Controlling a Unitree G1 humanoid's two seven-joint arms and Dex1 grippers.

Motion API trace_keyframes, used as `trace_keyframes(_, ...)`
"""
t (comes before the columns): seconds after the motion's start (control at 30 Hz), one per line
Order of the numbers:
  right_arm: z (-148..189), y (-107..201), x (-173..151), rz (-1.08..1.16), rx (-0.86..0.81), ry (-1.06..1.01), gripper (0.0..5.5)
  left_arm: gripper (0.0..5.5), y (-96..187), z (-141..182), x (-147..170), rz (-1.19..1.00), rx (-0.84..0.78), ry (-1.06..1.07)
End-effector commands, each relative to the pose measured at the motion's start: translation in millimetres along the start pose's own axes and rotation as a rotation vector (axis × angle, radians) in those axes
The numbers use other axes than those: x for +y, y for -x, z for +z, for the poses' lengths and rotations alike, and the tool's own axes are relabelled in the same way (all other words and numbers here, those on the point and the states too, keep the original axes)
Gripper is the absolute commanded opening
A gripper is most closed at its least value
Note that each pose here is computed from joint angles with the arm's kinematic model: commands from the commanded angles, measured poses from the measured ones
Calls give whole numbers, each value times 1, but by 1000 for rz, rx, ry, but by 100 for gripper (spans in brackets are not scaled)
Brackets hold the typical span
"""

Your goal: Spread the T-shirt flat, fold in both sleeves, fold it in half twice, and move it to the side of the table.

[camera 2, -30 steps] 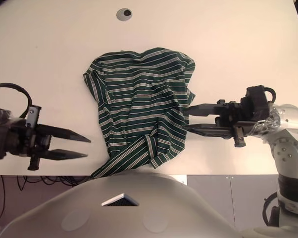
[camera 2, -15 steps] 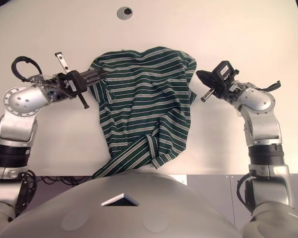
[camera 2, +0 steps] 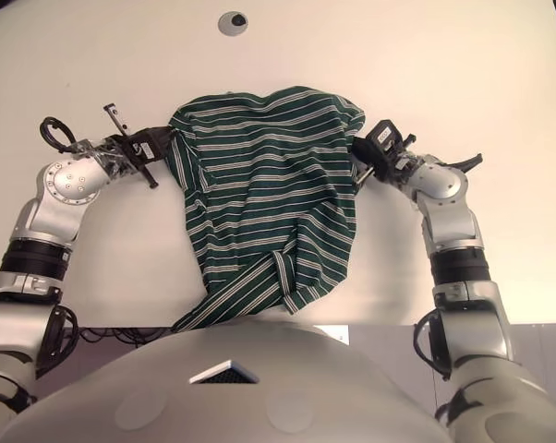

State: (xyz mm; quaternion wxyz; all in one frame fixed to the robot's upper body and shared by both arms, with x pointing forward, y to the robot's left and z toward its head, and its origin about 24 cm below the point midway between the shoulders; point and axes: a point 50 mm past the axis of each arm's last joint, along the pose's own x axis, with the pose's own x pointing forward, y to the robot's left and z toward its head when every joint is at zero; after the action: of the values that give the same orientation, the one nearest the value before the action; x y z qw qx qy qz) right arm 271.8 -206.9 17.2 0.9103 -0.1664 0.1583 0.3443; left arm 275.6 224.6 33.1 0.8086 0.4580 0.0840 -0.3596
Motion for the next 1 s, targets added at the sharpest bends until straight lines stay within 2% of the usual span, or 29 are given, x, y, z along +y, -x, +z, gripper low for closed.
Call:
trace_keyframes(0.03,6,-4,-4,-6,-23,-7,1,3,3,-14,-19,-113,78,7)
trace_keyframes(0.2,-2,-7,0,24,37,-8,1,3,2,-15,-25,-158,94,10)
trace_keyframes(0.3,-4,-9,-1,34,90,2,1,3,8,-24,-35,-271,160,-20)
trace_keyframes(0.47,1,-19,-5,112,215,56,1,3,21,-35,-27,-388,274,-116)
trace_keyframes(0.7,-20,-6,-23,107,457,146,1,3,33,-31,11,-272,295,-176)
trace_keyframes(0.87,-25,4,-46,11,510,151,1,3,44,-35,24,-241,330,-182)
trace_keyframes(1.0,-28,2,-46,-8,505,163,1,3,45,-34,31,-192,319,-182)
